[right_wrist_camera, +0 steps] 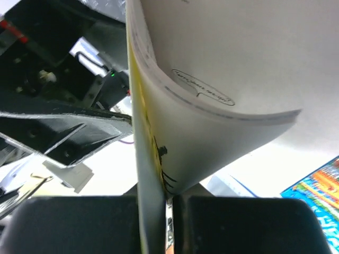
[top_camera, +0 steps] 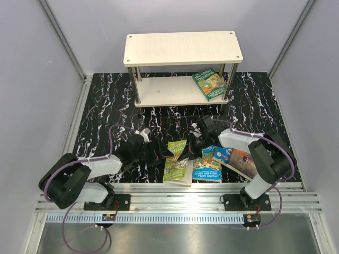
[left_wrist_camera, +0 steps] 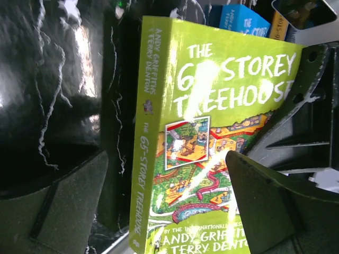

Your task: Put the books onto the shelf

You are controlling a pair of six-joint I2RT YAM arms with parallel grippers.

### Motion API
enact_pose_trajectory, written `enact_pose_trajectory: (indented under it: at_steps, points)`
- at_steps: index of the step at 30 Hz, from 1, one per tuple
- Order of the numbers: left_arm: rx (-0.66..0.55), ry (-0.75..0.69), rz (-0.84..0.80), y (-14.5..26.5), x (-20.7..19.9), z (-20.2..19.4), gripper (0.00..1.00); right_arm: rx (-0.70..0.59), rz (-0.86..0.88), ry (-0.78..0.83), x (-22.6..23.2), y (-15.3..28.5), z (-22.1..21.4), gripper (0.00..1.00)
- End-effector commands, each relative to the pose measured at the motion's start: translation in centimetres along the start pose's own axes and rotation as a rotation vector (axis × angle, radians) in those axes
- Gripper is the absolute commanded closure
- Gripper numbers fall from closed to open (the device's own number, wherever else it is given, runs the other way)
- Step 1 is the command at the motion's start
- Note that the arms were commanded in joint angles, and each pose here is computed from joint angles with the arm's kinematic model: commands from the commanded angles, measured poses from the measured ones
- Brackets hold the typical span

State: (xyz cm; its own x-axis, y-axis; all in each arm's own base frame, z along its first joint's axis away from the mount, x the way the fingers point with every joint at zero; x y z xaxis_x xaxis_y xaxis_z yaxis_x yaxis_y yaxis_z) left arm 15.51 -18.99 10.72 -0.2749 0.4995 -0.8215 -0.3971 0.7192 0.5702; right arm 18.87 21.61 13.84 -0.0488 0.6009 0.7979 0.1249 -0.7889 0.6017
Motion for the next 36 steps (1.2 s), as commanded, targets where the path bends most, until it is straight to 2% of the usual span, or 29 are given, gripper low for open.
enact_pose_trajectory:
  at_steps: [1,5,6,8,9,11,15,19,20,23,24,25,26,27,28,30,31,32,33,34,35,36]
  points:
    - [0.008,0.006,-0.122,-0.2,-0.6,-0.1,0.01,0.013,0.13,0.031,2.3,1.3,-0.4,1.0]
    - [0.037,0.036,-0.187,-0.2,-0.2,-0.5,0.01,0.002,0.217,0.053,3.2,1.8,-0.6,1.0]
    - [0.032,0.023,-0.269,-0.1,-1.0,-0.4,0.01,-0.001,0.233,0.058,3.3,1.9,-0.6,1.0]
    - [0.068,0.074,-0.302,-0.1,-0.3,-0.8,0.01,-0.018,0.286,0.087,3.7,2.2,-0.6,1.0]
    - [0.074,0.055,-0.382,0.0,-1.1,-0.8,0.01,-0.019,0.3,0.087,3.5,2.2,-0.8,1.0]
    - [0.118,0.099,-0.38,-0.5,-0.5,-1.0,0.01,-0.038,0.356,0.108,4.0,2.7,-0.7,1.0]
    - [0.13,0.137,-0.504,-0.5,-0.8,-1.0,0.1,-0.053,0.392,0.094,3.0,2.8,-0.7,1.0]
    - [0.169,0.165,-0.569,-0.8,-1.1,-0.9,0.37,-0.044,0.402,0.052,1.6,2.7,-1.0,1.0]
    - [0.189,0.171,-0.571,-0.9,-1.1,-0.9,0.55,-0.04,0.399,0.039,1.2,2.6,-1.0,1.0]
    - [0.194,0.172,-0.572,-1.3,-1.4,-0.8,0.75,-0.04,0.388,0.02,0.5,2.9,-1.0,0.98]
    - [0.193,0.175,-0.556,-1.4,-1.3,-0.7,0.84,-0.022,0.363,-0.016,0.4,3.0,-1.1,0.93]
    - [0.19,0.149,-0.57,-1.3,-1.8,-0.6,0.86,-0.029,0.346,0.014,0.2,3.1,-1.0,0.72]
    - [0.195,0.158,-0.524,-1.7,-1.6,-0.6,0.92,-0.03,0.339,0.035,0.6,3.5,-1.0,0.57]
    - [0.194,0.146,-0.515,-1.7,-1.9,-0.5,0.95,-0.008,0.311,0.019,1.2,3.9,-1.0,0.42]
    - [0.182,0.098,-0.536,-1.6,-2.9,-0.2,0.96,-0.021,0.28,0.073,1.4,4.2,-1.0,0.25]
    - [0.186,0.095,-0.45,-2.1,-2.9,0.0,0.99,-0.018,0.226,0.097,3.2,5.7,-1.0,0.15]
    - [0.176,0.033,-0.455,-2.5,-4.0,0.4,0.99,-0.04,0.186,0.15,3.5,6.1,-0.9,0.12]
    - [0.165,-0.003,-0.456,-2.1,-5.1,0.6,1.0,-0.05,0.161,0.171,4.2,6.8,-1.1,0.11]
    - [0.174,0.014,-0.354,-2.6,-4.7,0.8,1.0,-0.035,0.12,0.159,5.3,7.9,-1.4,0.11]
    - [0.161,-0.054,-0.332,-2.6,-5.1,1.0,1.0,-0.058,0.071,0.199,5.5,8.4,-1.5,0.11]
    - [0.125,-0.11,-0.357,-2.5,-7.8,1.9,1.0,-0.077,0.049,0.224,6.2,9.3,-2.1,0.11]
    - [0.132,-0.092,-0.236,-2.6,-7.3,2.0,1.0,-0.078,0.011,0.233,7.0,10.5,-2.8,0.11]
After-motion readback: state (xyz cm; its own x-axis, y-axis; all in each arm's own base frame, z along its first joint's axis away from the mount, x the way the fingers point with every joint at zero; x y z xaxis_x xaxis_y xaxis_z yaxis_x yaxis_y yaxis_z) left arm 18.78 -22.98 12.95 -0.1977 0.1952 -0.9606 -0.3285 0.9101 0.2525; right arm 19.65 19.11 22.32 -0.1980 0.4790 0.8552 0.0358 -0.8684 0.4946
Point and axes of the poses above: each gripper's point midway between its finger pads, its own y axis back along the fingers, its own x axis along the line the jaws close on, z = x × y, the point moved 10 cm from there along y, back along the fingers, and after that the axes turned 15 degrees about y, right-handed, at the moved point
